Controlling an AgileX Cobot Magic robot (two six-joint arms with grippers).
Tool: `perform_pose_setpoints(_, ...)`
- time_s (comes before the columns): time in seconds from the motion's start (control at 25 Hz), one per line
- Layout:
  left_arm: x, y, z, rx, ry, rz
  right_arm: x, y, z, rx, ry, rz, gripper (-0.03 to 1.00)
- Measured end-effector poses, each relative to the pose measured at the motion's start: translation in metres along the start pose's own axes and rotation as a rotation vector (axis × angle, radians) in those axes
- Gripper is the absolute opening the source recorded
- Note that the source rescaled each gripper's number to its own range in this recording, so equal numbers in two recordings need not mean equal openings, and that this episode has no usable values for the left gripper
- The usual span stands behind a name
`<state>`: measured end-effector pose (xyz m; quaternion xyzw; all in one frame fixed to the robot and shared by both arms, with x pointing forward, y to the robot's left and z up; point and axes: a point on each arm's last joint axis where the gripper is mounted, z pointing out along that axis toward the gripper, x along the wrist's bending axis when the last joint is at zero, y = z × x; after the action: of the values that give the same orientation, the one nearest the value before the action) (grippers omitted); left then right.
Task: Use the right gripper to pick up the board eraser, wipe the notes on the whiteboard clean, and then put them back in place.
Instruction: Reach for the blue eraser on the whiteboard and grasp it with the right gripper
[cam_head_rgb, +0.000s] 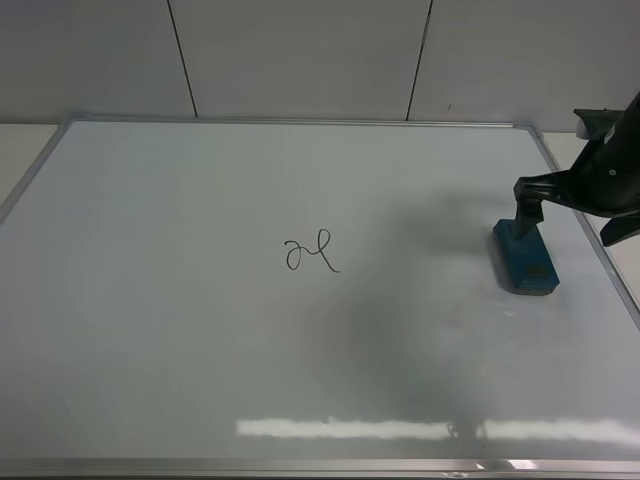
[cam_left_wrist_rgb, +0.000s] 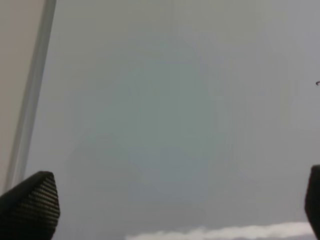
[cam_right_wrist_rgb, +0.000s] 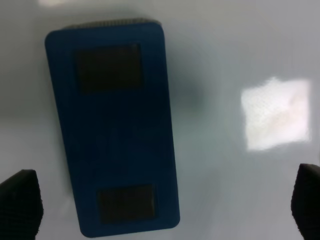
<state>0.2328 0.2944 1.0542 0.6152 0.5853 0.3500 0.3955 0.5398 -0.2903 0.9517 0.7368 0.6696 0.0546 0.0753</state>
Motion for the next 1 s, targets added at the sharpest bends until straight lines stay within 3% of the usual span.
perform_pose_setpoints(0.4,0.000,0.000,0.000,0.000,0.000,0.000,0.003,0.006,0.042,0.037,0.000,-0.003,1.00)
perform_pose_setpoints(0.88,0.000,0.000,0.000,0.000,0.000,0.000,0.003,0.007,0.044,0.029,0.000,-0.006,0.98)
perform_pose_setpoints(0.92,0.000,0.000,0.000,0.000,0.000,0.000,0.003,0.006,0.044,0.032,-0.001,-0.006,0.83)
perform_pose_setpoints(1.0,0.000,0.000,0.000,0.000,0.000,0.000,0.003,0.006,0.044,0.039,-0.002,0.003,0.20)
